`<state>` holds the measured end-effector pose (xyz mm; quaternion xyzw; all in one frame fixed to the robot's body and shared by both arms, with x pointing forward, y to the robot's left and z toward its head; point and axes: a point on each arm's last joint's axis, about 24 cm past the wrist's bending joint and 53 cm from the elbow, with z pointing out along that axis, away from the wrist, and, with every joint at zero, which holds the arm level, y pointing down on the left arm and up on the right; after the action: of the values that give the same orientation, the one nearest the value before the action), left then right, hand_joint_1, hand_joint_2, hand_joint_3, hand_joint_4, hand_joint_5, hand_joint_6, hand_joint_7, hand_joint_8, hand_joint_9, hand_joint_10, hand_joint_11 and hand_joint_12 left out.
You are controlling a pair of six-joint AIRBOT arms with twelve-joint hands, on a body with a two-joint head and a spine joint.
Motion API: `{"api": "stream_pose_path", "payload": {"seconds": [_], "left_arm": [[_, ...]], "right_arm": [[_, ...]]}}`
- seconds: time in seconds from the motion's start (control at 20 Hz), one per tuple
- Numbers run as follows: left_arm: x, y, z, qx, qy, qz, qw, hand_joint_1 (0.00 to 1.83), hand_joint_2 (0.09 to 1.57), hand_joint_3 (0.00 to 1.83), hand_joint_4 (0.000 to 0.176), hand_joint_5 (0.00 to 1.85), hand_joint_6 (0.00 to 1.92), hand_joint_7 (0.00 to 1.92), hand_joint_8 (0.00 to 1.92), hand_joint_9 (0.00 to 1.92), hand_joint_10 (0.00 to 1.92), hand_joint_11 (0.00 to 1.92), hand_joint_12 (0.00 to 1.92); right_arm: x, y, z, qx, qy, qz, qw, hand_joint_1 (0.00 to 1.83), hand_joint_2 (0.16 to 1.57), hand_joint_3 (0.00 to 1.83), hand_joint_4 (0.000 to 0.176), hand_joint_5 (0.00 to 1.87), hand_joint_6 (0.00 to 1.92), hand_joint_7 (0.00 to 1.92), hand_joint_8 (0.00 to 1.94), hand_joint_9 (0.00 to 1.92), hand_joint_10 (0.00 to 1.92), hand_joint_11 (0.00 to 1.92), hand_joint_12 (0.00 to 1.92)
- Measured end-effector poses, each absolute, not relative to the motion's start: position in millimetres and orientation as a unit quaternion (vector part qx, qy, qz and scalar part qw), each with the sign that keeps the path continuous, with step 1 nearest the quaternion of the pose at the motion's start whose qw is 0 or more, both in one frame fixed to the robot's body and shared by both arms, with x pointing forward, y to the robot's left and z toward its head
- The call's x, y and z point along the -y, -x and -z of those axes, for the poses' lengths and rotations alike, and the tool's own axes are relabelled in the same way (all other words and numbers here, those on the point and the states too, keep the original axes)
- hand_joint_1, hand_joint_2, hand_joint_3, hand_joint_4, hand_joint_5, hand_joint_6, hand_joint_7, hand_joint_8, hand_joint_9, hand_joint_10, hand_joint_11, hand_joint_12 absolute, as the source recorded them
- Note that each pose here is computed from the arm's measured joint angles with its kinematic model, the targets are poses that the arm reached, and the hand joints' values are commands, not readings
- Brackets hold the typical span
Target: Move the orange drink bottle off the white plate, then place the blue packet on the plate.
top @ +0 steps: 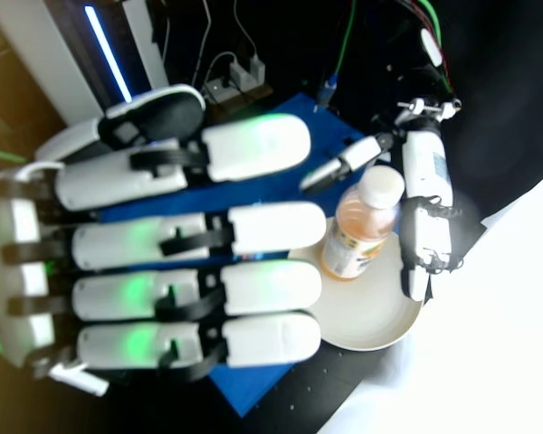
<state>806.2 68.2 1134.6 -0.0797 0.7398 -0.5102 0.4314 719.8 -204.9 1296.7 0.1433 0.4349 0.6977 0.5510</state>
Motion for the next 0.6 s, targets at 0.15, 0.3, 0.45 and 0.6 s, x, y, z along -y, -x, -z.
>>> {"api": "stream_pose_path", "payload": {"seconds": [0.15,0.3,0.45,0.6], "left_arm": [[-67,-804,-1135,-0.736,0.079,0.518,0.428,1.34,1.15,0.00,0.000,0.89,1.12,0.84,1.08,0.89,1.22,0.77,1.26],[-69,-806,-1132,-0.729,0.099,0.527,0.424,1.35,1.17,0.00,0.000,0.84,1.19,0.80,1.19,0.82,1.32,0.59,1.28],[-71,-808,-1133,-0.722,0.112,0.534,0.425,1.24,1.15,0.00,0.000,0.98,0.99,0.85,1.17,0.75,0.92,0.58,1.26],[-83,-808,-1147,-0.693,0.139,0.561,0.430,1.21,1.13,0.00,0.024,0.93,1.02,0.96,1.06,0.97,0.40,0.66,1.21]], "right_arm": [[204,-720,-1296,-0.435,-0.144,-0.698,0.550,0.52,0.98,0.00,0.046,0.18,0.00,0.34,0.01,0.23,0.00,0.20,0.00],[205,-720,-1297,-0.434,-0.145,-0.699,0.550,0.53,0.97,0.00,0.045,0.20,0.01,0.37,0.01,0.24,0.01,0.21,0.01],[204,-719,-1296,-0.435,-0.144,-0.699,0.549,0.53,0.96,0.00,0.044,0.21,0.01,0.36,0.00,0.23,0.00,0.19,0.01],[204,-719,-1297,-0.434,-0.144,-0.699,0.549,0.51,0.97,0.00,0.023,0.21,0.00,0.36,0.00,0.24,0.01,0.18,0.00]]}}
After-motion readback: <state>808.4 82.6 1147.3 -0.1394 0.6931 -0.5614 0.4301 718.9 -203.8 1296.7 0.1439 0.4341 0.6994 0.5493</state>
